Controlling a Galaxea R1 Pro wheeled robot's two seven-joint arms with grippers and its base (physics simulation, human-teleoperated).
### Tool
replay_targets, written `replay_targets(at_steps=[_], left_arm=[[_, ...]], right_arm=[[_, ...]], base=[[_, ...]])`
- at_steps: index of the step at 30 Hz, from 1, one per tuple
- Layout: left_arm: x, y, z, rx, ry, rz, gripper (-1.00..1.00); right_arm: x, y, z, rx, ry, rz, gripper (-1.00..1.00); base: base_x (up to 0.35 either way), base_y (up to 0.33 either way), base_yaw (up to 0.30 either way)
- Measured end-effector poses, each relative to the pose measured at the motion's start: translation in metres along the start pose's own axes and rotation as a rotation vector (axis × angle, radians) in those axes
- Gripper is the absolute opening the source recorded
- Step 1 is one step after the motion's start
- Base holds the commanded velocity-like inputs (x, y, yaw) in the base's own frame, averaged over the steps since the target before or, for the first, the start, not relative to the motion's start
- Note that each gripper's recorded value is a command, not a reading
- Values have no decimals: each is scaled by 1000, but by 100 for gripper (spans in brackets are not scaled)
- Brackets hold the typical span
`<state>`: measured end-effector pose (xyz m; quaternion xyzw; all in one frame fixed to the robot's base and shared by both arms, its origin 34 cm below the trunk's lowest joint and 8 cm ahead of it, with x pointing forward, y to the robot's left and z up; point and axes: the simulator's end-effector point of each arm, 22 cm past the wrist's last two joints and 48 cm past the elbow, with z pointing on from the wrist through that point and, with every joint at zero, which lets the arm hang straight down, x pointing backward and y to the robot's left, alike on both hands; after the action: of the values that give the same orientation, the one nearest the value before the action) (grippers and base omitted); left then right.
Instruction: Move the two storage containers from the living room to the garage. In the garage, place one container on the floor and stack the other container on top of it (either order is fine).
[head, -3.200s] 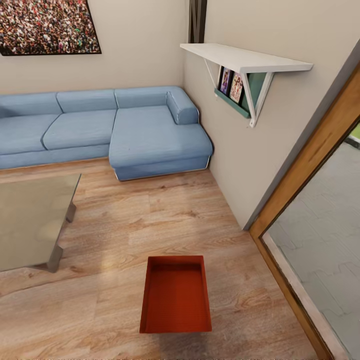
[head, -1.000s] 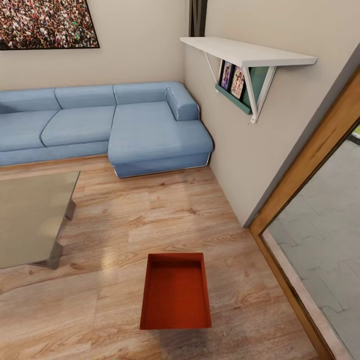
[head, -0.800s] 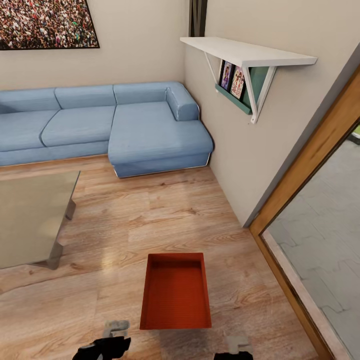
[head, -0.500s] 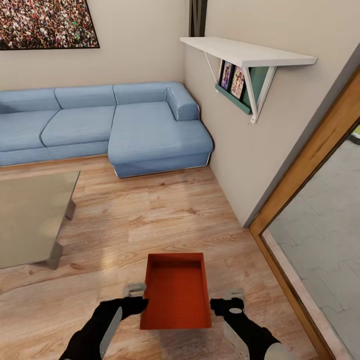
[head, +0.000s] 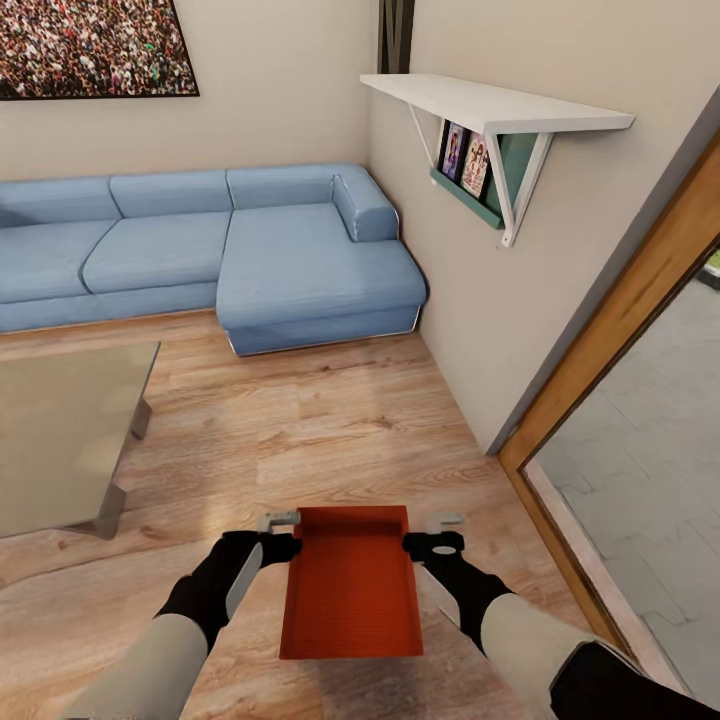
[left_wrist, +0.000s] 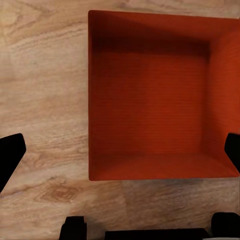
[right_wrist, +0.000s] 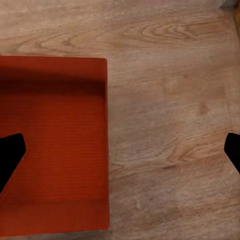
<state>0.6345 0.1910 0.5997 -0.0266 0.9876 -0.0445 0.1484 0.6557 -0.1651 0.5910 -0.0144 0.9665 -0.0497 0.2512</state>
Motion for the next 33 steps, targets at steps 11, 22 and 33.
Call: replay_targets(at_steps=[11, 22, 33], left_arm=[[-5, 0, -1, -9, -5, 6, 100], [-9, -26, -9, 33, 27, 4, 100], [-11, -30, -4, 39, 32, 9, 100]], right_arm=[[10, -12, 3, 27, 34, -10, 100], [23, -8, 1, 19, 99, -8, 100], [27, -5, 10, 16, 103, 1, 100]], base=[[0, 0, 0], [0, 0, 0], [0, 0, 0]])
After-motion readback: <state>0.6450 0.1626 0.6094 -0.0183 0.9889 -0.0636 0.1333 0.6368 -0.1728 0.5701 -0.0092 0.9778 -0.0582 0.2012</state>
